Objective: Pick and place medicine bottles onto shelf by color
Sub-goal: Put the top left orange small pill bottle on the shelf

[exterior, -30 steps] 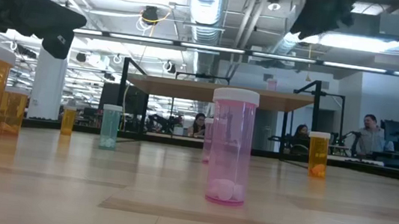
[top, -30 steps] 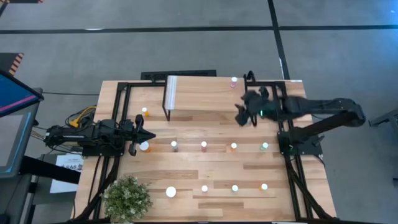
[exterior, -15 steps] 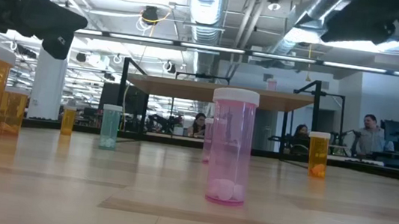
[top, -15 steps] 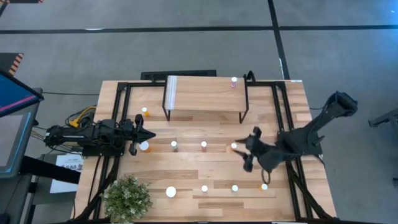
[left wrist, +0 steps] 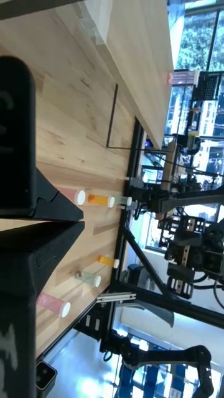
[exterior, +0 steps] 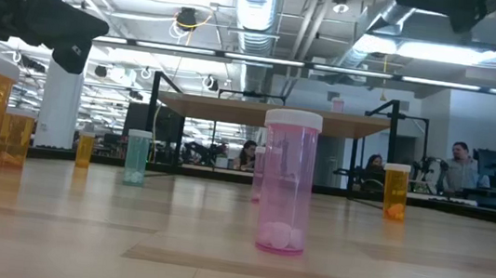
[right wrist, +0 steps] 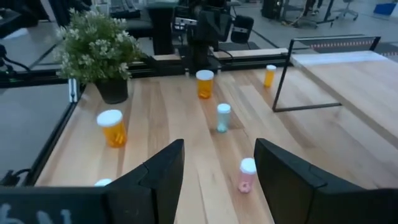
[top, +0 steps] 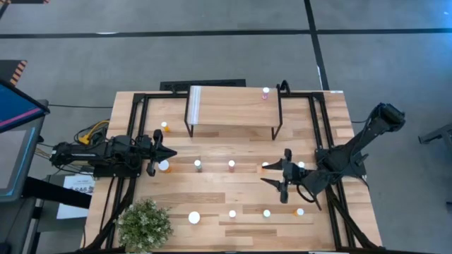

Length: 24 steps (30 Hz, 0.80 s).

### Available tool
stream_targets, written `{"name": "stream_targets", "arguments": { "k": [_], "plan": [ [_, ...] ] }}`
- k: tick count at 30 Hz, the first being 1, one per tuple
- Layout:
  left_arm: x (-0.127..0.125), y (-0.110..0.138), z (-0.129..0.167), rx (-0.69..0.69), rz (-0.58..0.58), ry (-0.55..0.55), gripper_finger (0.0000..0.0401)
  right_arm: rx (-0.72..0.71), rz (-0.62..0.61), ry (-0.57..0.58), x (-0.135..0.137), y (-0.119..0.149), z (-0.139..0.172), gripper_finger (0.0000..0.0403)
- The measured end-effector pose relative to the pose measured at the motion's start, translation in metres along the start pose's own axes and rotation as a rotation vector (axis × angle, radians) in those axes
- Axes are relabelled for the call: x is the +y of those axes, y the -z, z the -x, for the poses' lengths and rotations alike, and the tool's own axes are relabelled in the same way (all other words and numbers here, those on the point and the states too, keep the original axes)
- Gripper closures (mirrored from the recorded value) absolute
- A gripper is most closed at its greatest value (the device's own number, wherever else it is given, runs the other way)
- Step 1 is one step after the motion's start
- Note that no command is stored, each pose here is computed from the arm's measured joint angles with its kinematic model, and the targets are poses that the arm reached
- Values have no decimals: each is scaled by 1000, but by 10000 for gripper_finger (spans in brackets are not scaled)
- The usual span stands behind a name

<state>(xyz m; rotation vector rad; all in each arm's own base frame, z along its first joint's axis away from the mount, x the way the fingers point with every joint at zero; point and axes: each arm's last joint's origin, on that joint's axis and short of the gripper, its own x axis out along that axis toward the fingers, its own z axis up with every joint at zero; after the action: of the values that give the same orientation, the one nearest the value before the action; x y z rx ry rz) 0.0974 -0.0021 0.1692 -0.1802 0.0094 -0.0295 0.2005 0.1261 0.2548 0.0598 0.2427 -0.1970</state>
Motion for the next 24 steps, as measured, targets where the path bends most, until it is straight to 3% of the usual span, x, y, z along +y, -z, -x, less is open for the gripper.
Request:
{"name": "stream_targets", "arguments": {
  "k": [18, 24],
  "plan": [
    [0, -3, 0, -27, 46, 2, 401, 23, 43, -49, -2, 0, -4, 187],
    [2, -1, 0, -16, 38, -54, 401, 23, 40, -49, -2, 0, -4, 187]
  ]
}}
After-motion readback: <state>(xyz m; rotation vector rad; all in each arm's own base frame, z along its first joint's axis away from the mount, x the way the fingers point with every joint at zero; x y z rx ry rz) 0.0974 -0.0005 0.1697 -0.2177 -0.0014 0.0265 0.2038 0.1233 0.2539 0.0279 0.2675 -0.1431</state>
